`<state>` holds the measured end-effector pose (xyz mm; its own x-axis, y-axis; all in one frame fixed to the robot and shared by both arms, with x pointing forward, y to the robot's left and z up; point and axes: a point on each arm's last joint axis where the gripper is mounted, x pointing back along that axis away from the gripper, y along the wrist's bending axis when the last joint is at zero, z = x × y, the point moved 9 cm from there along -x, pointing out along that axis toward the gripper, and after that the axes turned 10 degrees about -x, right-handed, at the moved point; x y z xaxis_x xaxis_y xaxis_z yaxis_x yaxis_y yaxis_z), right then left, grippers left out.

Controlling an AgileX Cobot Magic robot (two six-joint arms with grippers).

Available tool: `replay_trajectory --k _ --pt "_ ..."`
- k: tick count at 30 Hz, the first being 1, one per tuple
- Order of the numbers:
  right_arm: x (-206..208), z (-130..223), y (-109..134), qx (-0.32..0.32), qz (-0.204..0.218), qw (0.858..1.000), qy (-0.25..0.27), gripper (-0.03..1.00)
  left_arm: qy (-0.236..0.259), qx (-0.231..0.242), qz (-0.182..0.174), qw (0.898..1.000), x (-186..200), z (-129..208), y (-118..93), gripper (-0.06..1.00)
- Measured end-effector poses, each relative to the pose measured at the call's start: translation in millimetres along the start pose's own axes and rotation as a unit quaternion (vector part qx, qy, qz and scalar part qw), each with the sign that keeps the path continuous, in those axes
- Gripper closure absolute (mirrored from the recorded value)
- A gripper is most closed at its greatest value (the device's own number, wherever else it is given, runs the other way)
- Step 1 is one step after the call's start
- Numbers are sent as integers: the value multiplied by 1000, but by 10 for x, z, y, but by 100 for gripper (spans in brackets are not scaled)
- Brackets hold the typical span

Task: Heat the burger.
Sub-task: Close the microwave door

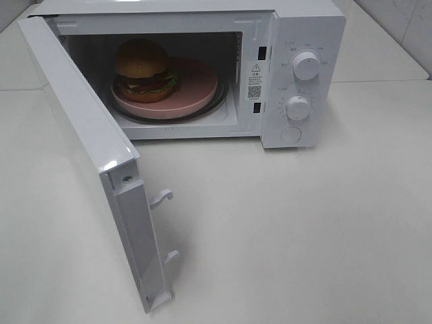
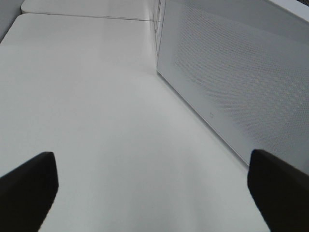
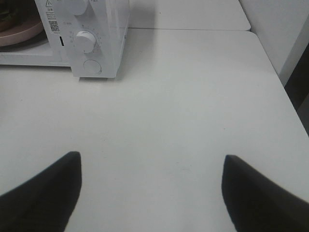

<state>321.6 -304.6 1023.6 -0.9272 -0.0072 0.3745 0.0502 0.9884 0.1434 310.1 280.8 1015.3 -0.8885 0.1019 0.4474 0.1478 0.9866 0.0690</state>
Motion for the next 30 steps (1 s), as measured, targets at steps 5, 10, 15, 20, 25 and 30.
replay_trajectory --k 5,10,15,20,25,30 --pt "0 0 0 0 0 1000 0 21 0 0 0 1000 0 0 0 -4" --pt "0 0 0 0 0 1000 0 21 0 1 2 1000 0 -1 -6 -4" --pt "0 0 0 0 0 1000 0 21 -6 4 7 1000 9 -26 -24 -4" --pt "0 0 0 0 0 1000 0 21 -44 3 0 999 62 -184 -2 -4" --pt "0 0 0 0 0 1000 0 21 -81 2 -10 997 80 -318 33 9" --pt "0 0 0 0 0 1000 0 21 -104 1 -18 994 78 -421 68 31"
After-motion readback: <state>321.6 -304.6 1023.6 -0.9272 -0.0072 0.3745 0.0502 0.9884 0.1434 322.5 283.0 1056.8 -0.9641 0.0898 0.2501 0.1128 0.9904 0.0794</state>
